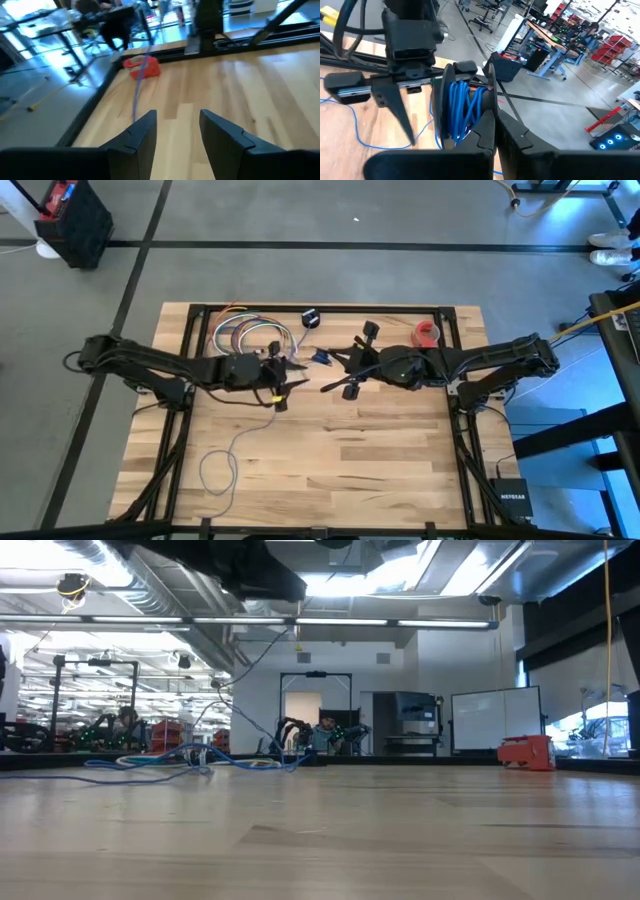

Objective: Coil cords
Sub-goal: Coil the blue wire onto the spool

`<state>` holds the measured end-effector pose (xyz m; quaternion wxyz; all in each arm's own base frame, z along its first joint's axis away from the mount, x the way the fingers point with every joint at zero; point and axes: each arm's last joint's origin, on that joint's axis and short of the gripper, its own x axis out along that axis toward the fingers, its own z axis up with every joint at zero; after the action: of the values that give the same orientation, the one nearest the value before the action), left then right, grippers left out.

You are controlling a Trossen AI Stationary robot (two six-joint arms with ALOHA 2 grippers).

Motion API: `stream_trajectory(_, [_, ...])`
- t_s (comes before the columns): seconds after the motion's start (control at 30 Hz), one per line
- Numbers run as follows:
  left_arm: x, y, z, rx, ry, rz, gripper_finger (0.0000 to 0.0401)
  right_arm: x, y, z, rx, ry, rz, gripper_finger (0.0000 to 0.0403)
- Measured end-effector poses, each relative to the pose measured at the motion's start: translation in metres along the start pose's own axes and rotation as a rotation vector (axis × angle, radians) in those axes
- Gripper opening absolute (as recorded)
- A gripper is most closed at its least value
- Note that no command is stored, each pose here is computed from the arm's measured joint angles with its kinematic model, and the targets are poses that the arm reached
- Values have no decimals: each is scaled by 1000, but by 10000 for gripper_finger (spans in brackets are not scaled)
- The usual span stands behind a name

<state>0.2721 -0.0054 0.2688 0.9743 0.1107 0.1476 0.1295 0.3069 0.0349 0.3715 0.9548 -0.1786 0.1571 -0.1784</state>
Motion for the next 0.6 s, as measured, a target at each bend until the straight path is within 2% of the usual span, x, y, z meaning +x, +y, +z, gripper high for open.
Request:
stream_trajectory(0.1, [0, 6, -1, 18, 22, 84, 143, 0, 0, 0, -1, 1, 1, 10])
stream_trajectory(0.2, [6, 10, -6, 18, 50, 109, 143, 0, 0, 0, -1, 1, 1, 10])
stream_trajectory(0.33, [13, 13, -17, 22, 125, 108, 143, 0, 0, 0, -1, 2, 2, 10])
stream_trajectory(0.47, [16, 12, -19, 9, 128, 82, 141, 0, 0, 0, -1, 1, 2, 10])
stream_trajectory(0.6, [16, 11, -19, 13, 126, 72, 116, 0, 0, 0, -1, 1, 2, 10])
